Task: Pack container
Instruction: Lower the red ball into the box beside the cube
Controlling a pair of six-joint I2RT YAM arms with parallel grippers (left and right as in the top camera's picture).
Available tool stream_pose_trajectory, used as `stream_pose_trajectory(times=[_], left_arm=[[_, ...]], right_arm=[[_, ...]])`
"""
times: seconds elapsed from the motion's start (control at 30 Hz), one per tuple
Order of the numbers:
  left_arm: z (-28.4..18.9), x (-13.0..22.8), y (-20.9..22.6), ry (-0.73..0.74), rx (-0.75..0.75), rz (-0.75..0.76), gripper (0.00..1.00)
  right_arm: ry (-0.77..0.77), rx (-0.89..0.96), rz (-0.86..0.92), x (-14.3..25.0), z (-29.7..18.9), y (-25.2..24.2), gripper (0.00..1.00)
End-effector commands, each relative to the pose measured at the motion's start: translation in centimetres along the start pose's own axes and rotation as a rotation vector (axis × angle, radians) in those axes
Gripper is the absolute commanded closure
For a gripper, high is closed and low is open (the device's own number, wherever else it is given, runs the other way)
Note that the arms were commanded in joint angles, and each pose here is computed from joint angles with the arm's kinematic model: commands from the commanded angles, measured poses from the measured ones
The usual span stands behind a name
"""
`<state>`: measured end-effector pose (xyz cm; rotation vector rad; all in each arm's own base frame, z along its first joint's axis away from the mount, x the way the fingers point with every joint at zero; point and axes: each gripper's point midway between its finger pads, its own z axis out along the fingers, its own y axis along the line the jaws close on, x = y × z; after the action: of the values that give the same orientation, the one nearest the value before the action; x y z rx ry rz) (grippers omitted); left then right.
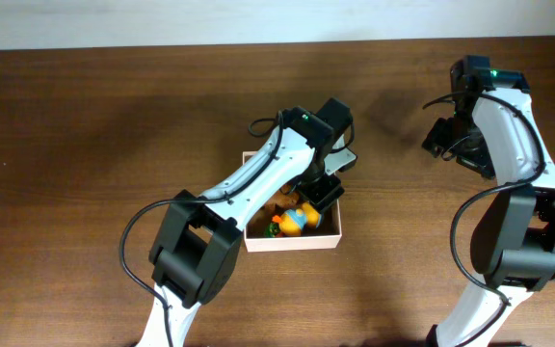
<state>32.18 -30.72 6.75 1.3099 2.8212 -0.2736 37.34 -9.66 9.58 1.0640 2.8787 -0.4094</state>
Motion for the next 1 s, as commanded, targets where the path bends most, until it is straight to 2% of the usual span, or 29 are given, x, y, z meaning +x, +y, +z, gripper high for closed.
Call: stream_pose_trajectory(times=[0.0, 0.2, 0.43, 0.97], left_arm=[[0.5, 0.4, 0.4, 0.014, -0.001, -0.001, 0.26], [0.6, 0.2, 0.4, 0.007, -0.003, 0.0, 0.35], [0.6, 0.1, 0.5, 0.002, -0.004, 0.001, 0.5], [-0.1, -0.1, 1.4, 0.002, -0.061, 0.001, 0.52]], right_arm=[[-0.005, 0.002, 0.014, -0.1, -0.1, -0.2, 0.01], [-0.005, 0.002, 0.014, -0.1, -0.1, -0.2, 0.01], [-0.006, 0.002, 0.014, -0.1, -0.1, -0.2, 0.01], [-0.006, 0.002, 0.014, -0.1, -0.1, -0.2, 0.01]])
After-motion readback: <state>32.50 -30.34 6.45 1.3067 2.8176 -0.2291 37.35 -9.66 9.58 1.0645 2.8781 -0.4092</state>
